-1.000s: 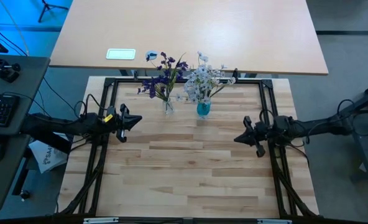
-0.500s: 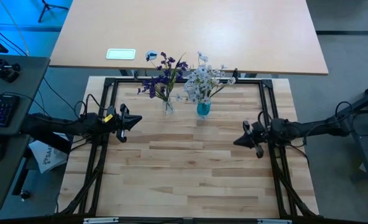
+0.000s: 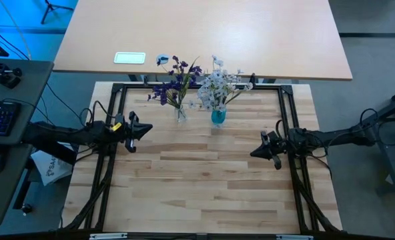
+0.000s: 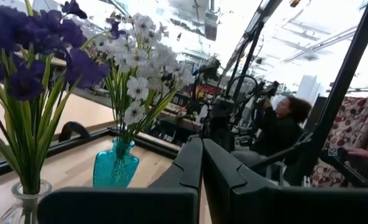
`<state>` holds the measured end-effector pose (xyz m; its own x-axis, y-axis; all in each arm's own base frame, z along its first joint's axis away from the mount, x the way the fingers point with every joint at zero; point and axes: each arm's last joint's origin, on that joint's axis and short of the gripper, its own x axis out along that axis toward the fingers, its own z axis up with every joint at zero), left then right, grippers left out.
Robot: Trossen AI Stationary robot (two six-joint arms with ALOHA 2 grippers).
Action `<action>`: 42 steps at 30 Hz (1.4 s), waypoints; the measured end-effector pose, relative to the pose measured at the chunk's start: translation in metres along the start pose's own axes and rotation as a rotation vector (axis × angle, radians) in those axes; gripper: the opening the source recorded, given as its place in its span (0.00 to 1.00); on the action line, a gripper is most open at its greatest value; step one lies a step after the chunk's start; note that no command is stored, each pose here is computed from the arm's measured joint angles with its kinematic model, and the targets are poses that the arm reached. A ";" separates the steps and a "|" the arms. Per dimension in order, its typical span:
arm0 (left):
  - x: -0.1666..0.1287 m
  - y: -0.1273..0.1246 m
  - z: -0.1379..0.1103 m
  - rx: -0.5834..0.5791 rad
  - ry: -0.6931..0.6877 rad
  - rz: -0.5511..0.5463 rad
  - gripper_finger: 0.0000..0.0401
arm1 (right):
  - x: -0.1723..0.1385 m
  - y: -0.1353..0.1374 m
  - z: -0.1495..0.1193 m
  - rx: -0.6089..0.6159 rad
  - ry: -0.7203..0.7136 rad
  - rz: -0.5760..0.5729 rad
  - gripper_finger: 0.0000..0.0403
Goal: Sort flowers into vase by color
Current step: Return to Home Position
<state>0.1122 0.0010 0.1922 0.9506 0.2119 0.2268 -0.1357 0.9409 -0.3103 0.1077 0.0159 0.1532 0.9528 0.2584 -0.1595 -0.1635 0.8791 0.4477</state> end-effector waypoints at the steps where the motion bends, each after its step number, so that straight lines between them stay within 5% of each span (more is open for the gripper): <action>1: -0.001 0.000 0.001 -0.002 -0.007 -0.002 0.00 | -0.001 0.001 0.001 -0.002 -0.012 0.005 0.00; 12: -0.013 0.004 -0.002 0.013 0.043 0.013 0.00 | -0.016 0.012 0.018 -0.044 -0.244 0.122 0.00; 17: -0.020 0.009 -0.013 0.047 0.165 0.041 0.00 | -0.016 0.011 0.017 -0.043 -0.236 0.121 0.00; 42: -0.020 0.009 -0.014 0.047 0.172 0.030 0.00 | -0.014 0.008 0.012 -0.052 -0.178 0.090 0.00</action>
<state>0.0963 0.0016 0.1722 0.9790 0.1960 0.0559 -0.1742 0.9470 -0.2701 0.0961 0.0149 0.1699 0.9632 0.2660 0.0389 -0.2585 0.8766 0.4060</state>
